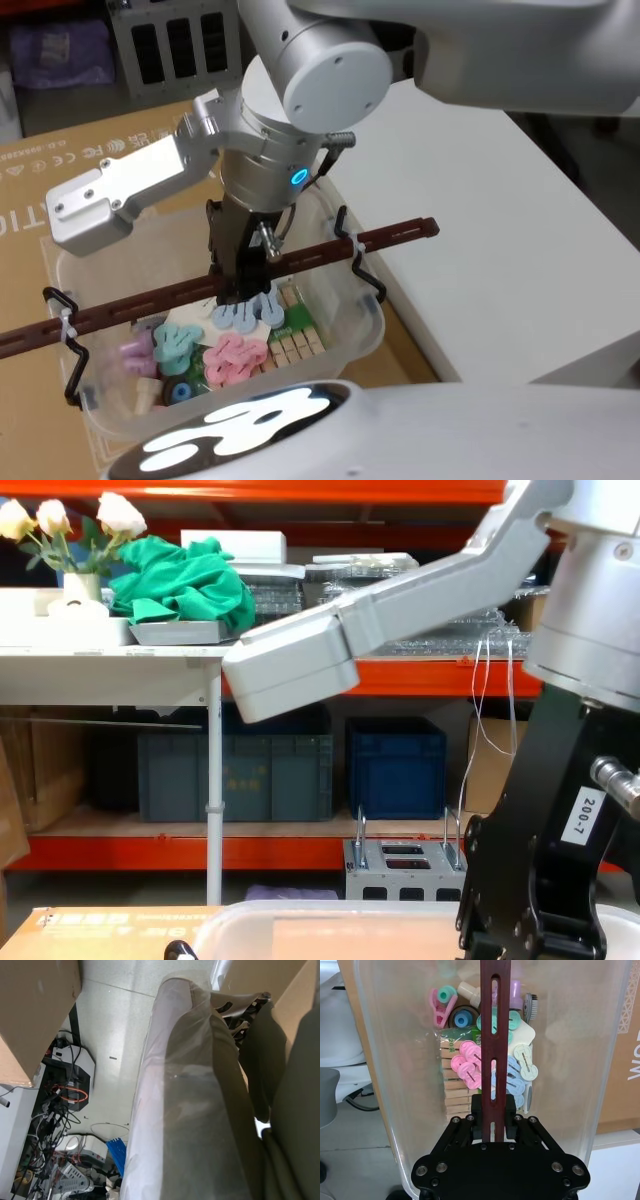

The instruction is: Use one hand to grasp the basket and place it at the designated location.

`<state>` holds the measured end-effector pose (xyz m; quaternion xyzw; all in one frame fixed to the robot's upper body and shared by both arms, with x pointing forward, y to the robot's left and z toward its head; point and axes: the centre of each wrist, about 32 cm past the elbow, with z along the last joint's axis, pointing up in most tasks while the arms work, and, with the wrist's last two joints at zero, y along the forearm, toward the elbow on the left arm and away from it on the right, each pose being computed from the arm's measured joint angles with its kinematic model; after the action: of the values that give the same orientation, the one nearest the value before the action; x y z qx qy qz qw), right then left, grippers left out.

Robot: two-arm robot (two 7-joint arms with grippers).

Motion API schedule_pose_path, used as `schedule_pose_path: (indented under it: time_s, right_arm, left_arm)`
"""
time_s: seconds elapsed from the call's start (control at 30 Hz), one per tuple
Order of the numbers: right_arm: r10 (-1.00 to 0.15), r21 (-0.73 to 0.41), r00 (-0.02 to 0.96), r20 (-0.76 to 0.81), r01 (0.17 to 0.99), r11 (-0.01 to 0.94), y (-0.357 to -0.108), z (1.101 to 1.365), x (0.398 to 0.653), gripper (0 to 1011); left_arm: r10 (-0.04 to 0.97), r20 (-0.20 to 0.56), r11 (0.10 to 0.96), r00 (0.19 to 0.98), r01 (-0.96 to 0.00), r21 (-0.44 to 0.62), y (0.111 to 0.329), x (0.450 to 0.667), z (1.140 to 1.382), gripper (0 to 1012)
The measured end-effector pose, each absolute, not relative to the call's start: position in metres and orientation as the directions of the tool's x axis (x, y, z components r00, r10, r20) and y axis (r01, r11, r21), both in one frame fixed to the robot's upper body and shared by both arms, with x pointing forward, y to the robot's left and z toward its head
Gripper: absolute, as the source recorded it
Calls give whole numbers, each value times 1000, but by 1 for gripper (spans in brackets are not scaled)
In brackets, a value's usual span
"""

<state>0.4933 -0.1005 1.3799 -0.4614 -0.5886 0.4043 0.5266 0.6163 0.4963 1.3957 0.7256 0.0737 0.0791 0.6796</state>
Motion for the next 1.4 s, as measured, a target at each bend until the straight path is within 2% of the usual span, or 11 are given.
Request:
schedule_pose_path:
  time_s: [0.8,0.93,0.97,1.03,1.17,1.2,1.4]
  right_arm:
    - [975,-966,-12,224,128,223,-94,1371,497,247]
    - [973,-966,-1,233,120,231,-96,1371,500,351]
    - [972,-965,-3,236,119,235,-96,1371,501,413]
    - [971,-964,-5,239,121,238,-97,1372,501,454]
    - [970,-963,-8,241,124,240,-98,1372,501,618]
    - [970,-963,-9,242,124,241,-98,1372,501,618]
    - [969,-961,-10,249,125,248,-100,1374,502,814]
  left_arm:
    - [214,15,-65,977,-1,998,496,616,1396,0]
    - [215,15,-65,977,-1,998,496,616,1396,0]
    - [214,15,-65,977,-1,998,496,616,1396,0]
    - [214,15,-66,977,-1,998,496,616,1396,0]
    - [214,15,-65,977,-1,998,496,616,1396,0]
    - [214,15,-66,977,-1,998,496,616,1396,0]
    - [214,15,-66,977,-1,998,496,616,1396,0]
